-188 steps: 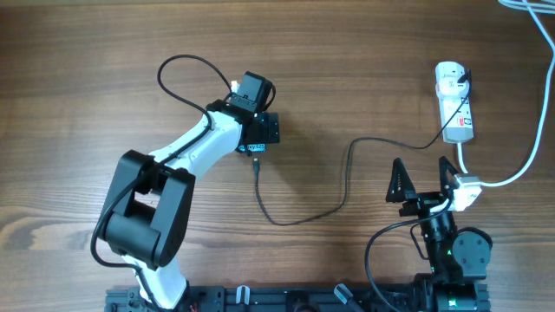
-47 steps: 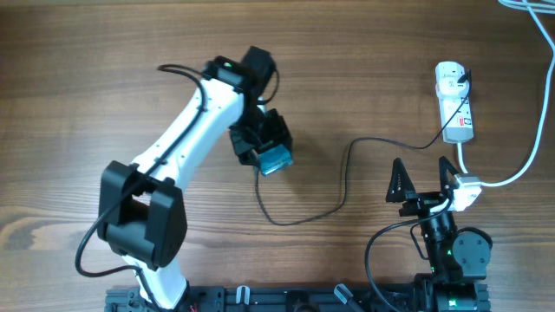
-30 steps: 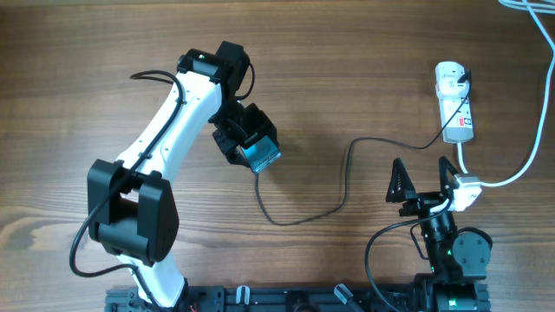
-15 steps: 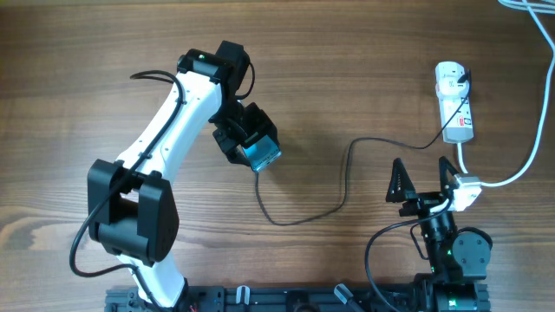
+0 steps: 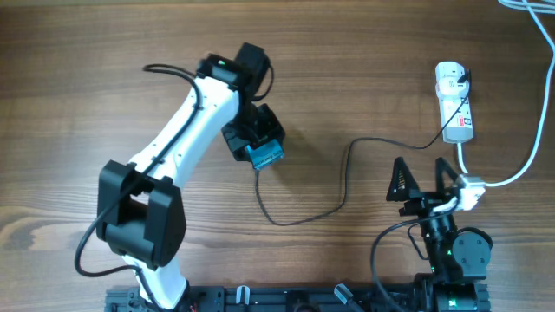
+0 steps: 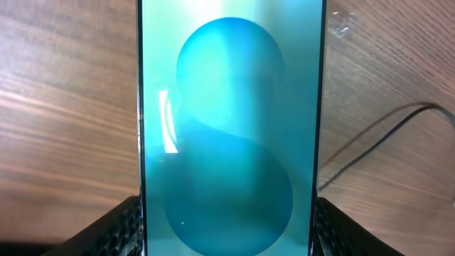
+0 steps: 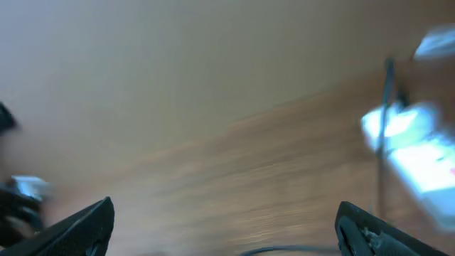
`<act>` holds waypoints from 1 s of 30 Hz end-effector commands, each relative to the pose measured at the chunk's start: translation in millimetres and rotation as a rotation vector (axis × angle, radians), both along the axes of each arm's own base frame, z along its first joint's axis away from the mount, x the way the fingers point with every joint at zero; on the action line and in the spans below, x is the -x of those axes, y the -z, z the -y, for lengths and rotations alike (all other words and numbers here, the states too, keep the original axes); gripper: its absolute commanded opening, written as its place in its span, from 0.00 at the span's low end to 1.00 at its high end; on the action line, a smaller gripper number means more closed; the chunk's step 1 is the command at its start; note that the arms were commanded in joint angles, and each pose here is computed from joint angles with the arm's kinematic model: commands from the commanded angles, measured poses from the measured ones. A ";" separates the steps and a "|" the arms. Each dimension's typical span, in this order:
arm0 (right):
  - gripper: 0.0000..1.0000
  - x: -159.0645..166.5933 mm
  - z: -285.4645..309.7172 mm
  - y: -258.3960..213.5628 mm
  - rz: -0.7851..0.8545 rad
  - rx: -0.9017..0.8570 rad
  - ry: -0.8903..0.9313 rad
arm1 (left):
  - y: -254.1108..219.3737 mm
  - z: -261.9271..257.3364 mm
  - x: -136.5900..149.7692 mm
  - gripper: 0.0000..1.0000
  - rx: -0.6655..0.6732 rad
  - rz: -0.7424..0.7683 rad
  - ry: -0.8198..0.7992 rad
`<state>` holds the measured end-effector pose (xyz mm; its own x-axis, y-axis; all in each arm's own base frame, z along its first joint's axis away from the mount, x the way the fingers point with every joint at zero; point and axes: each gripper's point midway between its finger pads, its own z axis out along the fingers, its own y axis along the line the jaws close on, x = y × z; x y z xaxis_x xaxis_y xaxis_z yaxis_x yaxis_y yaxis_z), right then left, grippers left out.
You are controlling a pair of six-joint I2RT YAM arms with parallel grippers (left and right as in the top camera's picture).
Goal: Plug charger to phone and switch on socket
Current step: 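Reach the right gripper to the phone and grasp its edge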
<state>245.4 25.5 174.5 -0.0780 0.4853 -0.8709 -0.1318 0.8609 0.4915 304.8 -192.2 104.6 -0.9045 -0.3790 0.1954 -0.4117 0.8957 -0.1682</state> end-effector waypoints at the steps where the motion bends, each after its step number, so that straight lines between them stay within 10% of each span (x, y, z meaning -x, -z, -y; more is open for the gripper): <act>1: 1.00 8.8 -33.7 -5.2 -0.129 -0.578 -0.203 | -11.0 3.5 -10.9 0.04 -0.049 0.105 0.013; 8: 1.00 13.3 -50.0 2.3 -0.263 -0.795 -0.283 | -10.3 4.2 -17.9 0.04 -0.084 0.142 -0.036; 30: 0.99 0.6 -154.2 19.5 -0.544 -0.291 -0.631 | -11.9 9.9 -28.2 0.04 -0.060 0.183 -0.043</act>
<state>230.9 162.7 158.9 -0.7636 0.4566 -0.4566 -0.2160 0.4857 0.8470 327.6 -200.4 101.5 -0.9101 -0.4125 0.0391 -0.4133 0.8966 -0.1589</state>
